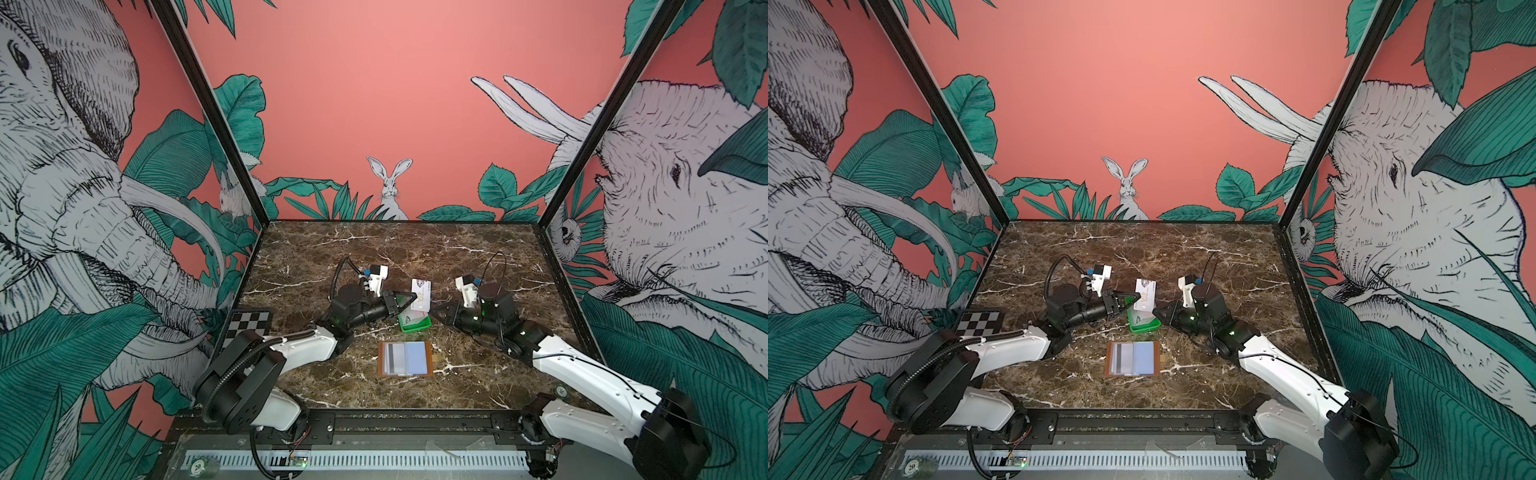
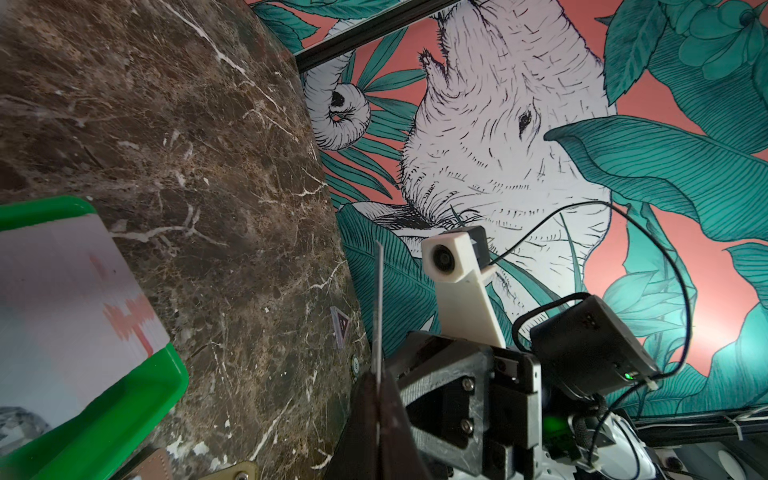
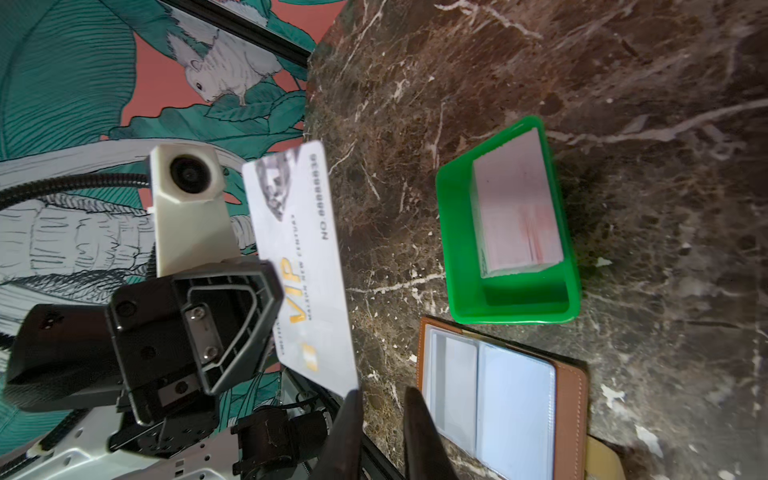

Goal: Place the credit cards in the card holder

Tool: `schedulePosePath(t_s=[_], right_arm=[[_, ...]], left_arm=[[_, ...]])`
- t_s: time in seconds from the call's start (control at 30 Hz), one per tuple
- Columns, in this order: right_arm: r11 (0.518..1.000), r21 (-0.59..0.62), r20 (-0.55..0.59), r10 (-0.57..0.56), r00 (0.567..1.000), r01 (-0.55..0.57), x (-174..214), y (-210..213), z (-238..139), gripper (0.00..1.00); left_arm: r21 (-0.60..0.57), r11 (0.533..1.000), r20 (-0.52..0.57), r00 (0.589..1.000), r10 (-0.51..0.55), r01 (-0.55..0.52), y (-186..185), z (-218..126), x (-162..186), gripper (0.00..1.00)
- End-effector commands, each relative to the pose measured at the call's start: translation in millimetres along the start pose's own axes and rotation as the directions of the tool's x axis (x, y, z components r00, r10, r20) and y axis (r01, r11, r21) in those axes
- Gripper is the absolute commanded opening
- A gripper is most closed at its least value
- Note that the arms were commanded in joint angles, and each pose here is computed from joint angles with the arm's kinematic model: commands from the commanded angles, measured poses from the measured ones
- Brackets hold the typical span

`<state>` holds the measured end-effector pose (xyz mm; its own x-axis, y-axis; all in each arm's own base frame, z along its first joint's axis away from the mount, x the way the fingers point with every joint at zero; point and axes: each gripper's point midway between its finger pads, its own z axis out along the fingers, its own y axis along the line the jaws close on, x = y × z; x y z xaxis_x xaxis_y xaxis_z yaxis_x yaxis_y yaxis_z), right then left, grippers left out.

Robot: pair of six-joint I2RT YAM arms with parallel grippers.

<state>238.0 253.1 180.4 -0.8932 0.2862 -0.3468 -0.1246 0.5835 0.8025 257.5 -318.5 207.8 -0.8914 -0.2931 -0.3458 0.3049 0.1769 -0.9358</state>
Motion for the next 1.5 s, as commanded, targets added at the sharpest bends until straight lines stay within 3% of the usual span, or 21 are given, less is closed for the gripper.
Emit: schedulePosePath(t_s=[0.0, 0.37, 0.8, 1.07, 1.47], right_arm=[[0.994, 0.090, -0.009, -0.055, 0.998, 0.055, 6.1, -11.9, -2.3, 0.23], [0.920, 0.315, -0.146, -0.194, 0.970, 0.232, 59.2, -49.5, 5.3, 0.24], [0.882, 0.376, -0.287, -0.181, 0.941, 0.285, 103.3, -85.7, 40.9, 0.19], [0.829, 0.468, -0.301, -0.176, 0.937, 0.306, 105.9, -112.4, 41.6, 0.15], [0.810, 0.494, -0.318, -0.171, 0.933, 0.317, 108.7, -124.2, 49.4, 0.14]], left_arm=[[-0.025, 0.999, 0.000, 1.000, 0.029, -0.029, 2.8, -10.3, 5.6, 0.00], [-0.147, 0.988, 0.014, 0.999, -0.046, 0.048, 49.6, -46.1, 43.4, 0.00], [-0.347, 0.935, -0.024, 0.996, -0.088, 0.074, 92.4, -72.3, 103.4, 0.00], [-0.371, 0.927, 0.002, 0.999, -0.050, 0.047, 96.2, -79.8, 104.1, 0.00], [-0.383, 0.923, -0.001, 0.999, -0.045, 0.041, 102.7, -76.6, 105.4, 0.00]])
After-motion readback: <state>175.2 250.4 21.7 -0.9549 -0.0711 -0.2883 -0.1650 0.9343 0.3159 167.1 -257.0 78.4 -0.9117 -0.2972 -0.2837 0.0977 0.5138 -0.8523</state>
